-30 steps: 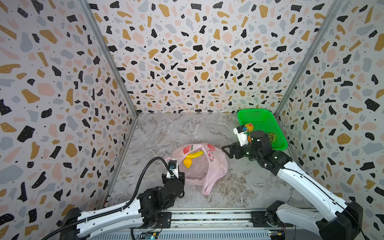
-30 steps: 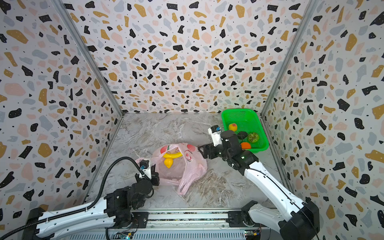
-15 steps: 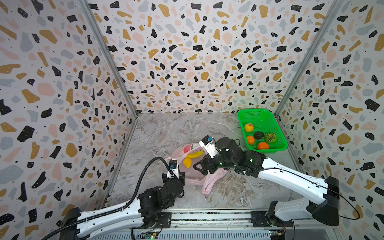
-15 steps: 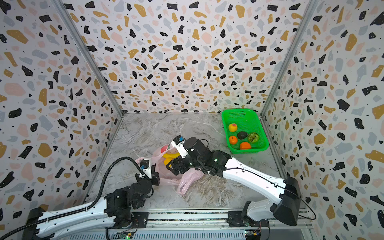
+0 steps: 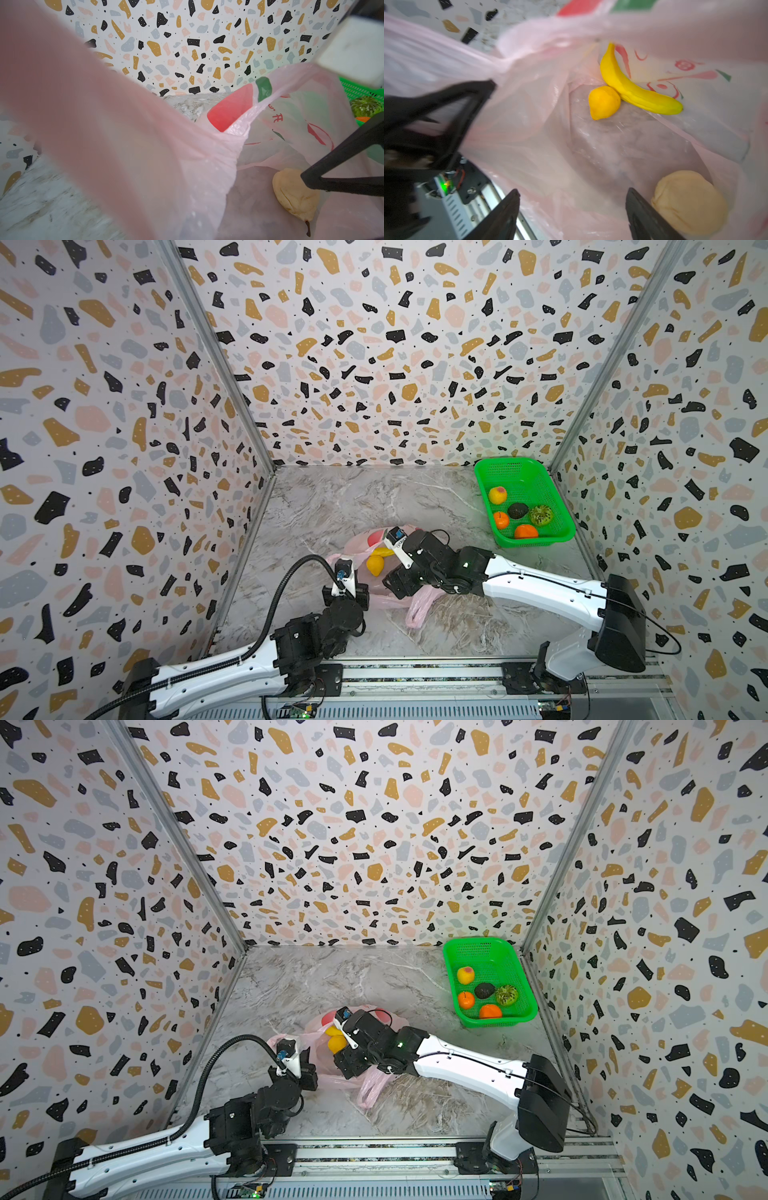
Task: Untie the knot of the plastic bag and take out the fruit
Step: 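Move the open right gripper over the bag mouth and lower it inside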
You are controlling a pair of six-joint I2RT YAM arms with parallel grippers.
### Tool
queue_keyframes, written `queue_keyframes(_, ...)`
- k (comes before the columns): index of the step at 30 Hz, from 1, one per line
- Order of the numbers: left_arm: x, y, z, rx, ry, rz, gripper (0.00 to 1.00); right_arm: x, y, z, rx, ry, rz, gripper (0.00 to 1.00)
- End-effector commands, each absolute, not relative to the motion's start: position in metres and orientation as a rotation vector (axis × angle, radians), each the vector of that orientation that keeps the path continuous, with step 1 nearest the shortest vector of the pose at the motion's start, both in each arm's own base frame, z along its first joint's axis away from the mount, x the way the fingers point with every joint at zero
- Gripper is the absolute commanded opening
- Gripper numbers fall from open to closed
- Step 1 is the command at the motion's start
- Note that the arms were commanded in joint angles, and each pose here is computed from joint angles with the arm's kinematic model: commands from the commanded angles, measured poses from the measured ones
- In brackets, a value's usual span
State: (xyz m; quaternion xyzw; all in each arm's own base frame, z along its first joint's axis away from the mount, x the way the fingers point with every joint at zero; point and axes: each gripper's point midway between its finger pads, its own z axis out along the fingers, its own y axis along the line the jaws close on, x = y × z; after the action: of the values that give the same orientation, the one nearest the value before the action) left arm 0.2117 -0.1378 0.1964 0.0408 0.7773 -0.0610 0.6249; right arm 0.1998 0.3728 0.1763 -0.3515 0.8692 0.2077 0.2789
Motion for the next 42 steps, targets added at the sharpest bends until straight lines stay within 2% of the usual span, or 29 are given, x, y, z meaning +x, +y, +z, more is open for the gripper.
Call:
queue_keyframes(1,0.212,-0.139,0.209,0.069,1.757,-0.171,0.0,0.217,0.338,0.165,-0.956,2.346,0.267,0.81)
queue_keyframes(6,0.211,-0.14,0.207,0.072,1.761,-0.177,0.0,0.237,0.3,0.16,-0.95,2.315,-0.006,0.82)
queue_keyframes(12,0.212,-0.142,0.21,0.075,1.76,-0.186,0.0,0.234,0.285,0.166,-1.018,2.192,-0.124,0.82)
queue_keyframes(23,0.213,-0.15,0.219,0.094,1.754,-0.202,0.0,0.192,0.311,0.158,-1.212,2.077,0.023,0.83)
queue_keyframes(32,0.212,-0.15,0.214,0.109,1.761,-0.202,0.0,0.205,0.341,0.14,-1.349,2.121,0.045,0.81)
queue_keyframes(42,0.21,-0.15,0.209,0.126,1.768,-0.199,0.0,0.232,0.368,0.149,-1.405,2.252,0.111,0.81)
